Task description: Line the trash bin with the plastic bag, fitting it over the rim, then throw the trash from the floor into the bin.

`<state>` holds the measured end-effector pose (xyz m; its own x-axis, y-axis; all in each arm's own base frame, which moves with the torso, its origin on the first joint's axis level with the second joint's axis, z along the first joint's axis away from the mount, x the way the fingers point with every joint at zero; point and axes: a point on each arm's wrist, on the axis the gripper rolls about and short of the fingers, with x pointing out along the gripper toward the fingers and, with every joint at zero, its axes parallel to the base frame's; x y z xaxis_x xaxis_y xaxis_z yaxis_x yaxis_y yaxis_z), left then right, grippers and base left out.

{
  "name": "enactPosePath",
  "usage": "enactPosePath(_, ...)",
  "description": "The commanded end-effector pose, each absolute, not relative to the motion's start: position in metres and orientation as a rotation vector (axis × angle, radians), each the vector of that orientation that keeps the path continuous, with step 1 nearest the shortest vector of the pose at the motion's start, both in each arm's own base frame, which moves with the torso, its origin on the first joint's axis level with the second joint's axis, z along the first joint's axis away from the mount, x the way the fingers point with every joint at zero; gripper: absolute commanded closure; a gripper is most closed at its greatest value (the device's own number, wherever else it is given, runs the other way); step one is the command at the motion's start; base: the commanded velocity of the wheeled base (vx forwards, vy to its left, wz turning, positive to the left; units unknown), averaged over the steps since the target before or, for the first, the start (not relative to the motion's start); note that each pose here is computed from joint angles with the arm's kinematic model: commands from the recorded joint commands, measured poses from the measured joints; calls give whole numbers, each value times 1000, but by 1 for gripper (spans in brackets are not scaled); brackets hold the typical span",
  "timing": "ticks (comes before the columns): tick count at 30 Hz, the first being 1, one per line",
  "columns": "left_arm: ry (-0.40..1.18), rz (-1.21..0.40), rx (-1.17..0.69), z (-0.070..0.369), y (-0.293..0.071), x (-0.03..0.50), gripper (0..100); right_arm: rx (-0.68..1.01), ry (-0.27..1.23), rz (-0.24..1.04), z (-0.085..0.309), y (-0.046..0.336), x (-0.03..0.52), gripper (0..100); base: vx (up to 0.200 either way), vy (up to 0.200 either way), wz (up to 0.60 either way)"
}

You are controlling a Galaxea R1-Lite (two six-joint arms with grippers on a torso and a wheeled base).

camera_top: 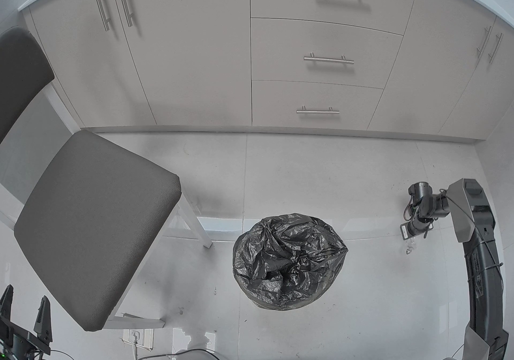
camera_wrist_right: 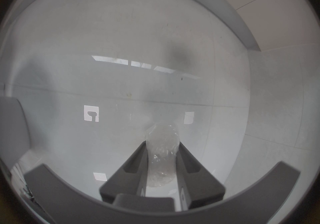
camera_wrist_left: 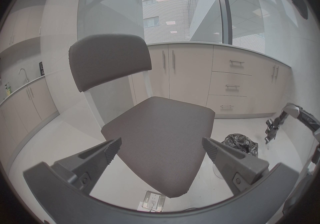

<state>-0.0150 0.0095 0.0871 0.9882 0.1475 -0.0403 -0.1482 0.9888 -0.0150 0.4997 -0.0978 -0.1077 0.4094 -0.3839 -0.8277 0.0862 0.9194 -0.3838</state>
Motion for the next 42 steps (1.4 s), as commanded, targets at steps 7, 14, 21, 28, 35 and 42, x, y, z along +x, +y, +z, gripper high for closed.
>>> enactPosePath(7, 46, 151, -13, 84, 10, -15, 0, -211, 1020, -148, 91, 21, 476, 100, 0, 0, 0)
enactPosePath(14, 47, 159, -20, 84, 10, -15, 0, -380, 1186, 120, 103, 155, 419, 100, 0, 0, 0)
enactPosePath(21, 43, 159, -42, 84, 10, -15, 0, -546, 1197, 266, 90, 240, 375, 100, 0, 0, 0)
enactPosePath(28, 42, 158, -57, 84, 10, -15, 0, -580, 1181, 323, 87, 275, 351, 100, 0, 0, 0)
enactPosePath(35, 42, 158, -59, 84, 10, -15, 0, -531, 1118, 343, 71, 303, 345, 100, 0, 0, 0)
enactPosePath(42, 42, 158, -59, 84, 10, -15, 0, -516, 1068, 368, 59, 315, 349, 100, 0, 0, 0)
